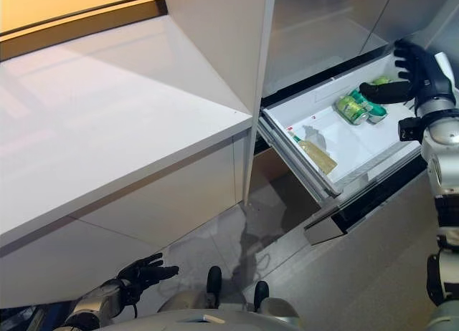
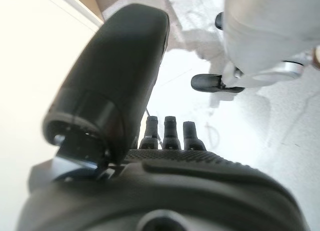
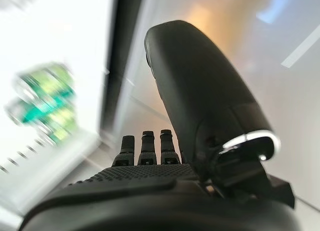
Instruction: Put drinks into fridge and close the fridge
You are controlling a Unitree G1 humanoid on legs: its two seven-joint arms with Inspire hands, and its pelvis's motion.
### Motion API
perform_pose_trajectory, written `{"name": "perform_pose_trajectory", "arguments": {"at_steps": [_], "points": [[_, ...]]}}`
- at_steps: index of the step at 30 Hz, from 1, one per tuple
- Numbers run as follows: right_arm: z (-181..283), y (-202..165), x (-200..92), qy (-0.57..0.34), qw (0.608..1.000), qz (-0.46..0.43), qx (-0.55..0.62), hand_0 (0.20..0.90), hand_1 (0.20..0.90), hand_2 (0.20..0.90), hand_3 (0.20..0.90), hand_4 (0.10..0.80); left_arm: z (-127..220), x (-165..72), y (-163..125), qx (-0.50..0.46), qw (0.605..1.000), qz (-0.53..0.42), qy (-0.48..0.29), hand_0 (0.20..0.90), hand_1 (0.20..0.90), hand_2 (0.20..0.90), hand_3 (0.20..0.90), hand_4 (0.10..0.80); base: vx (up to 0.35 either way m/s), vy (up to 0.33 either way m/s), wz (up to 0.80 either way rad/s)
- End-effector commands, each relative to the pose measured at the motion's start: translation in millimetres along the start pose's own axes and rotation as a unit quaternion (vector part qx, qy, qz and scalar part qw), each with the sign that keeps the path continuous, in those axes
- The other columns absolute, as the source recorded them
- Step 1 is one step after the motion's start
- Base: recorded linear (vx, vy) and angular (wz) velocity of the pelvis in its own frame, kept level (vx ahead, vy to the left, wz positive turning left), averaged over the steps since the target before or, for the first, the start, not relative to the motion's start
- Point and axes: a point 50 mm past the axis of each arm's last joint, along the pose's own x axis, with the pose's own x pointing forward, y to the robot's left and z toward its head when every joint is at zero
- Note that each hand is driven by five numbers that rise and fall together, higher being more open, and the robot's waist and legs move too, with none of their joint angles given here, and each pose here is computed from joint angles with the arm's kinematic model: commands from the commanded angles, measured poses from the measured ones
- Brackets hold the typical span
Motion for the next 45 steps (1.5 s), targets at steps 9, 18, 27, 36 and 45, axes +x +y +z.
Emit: {"name": "perform_pose_trajectory", "arguments": {"at_steps": [9, 18, 27, 36, 45], "points": [[40.6, -61.1, -77.1, -0.267, 0.915, -0.290, 0.086, 0.900, 0.900, 0.900, 0.900, 0.800, -41.7, -7.5, 7.4, -0.044, 0.999, 0.022, 0.020, 0.900, 0.900, 0.900, 0.900, 0.800, -0.021, 0.053, -0.14], [-52.3, -51.8, -125.9, -0.103, 0.911, -0.366, 0.160, 0.900, 0.900, 0.900, 0.900, 0.800, -54.1, -10.4, 0.6, -0.061, 0.998, 0.013, 0.022, 0.900, 0.900, 0.900, 0.900, 0.800, 0.013, 0.019, -0.17], [-110.5, -33.5, -166.3, 0.014, 0.888, -0.431, 0.156, 0.900, 0.900, 0.900, 0.900, 0.800, -64.9, -13.5, 4.3, -0.076, 0.996, 0.022, 0.033, 0.900, 0.900, 0.900, 0.900, 0.800, 0.033, 0.005, -0.07], [-156.7, 10.5, -177.7, 0.175, 0.903, -0.342, 0.191, 0.900, 0.900, 0.900, 0.900, 0.800, -54.4, -8.0, 2.8, -0.066, 0.996, 0.037, 0.042, 0.900, 0.900, 0.900, 0.900, 0.800, 0.071, -0.044, -0.01], [-133.0, 47.5, -130.5, 0.147, 0.946, -0.187, 0.221, 0.900, 0.900, 0.900, 0.900, 0.800, -2.6, 4.5, -8.5, -0.063, 0.997, 0.041, -0.017, 0.900, 0.900, 0.900, 0.900, 0.800, -0.088, -0.021, 0.01]]}}
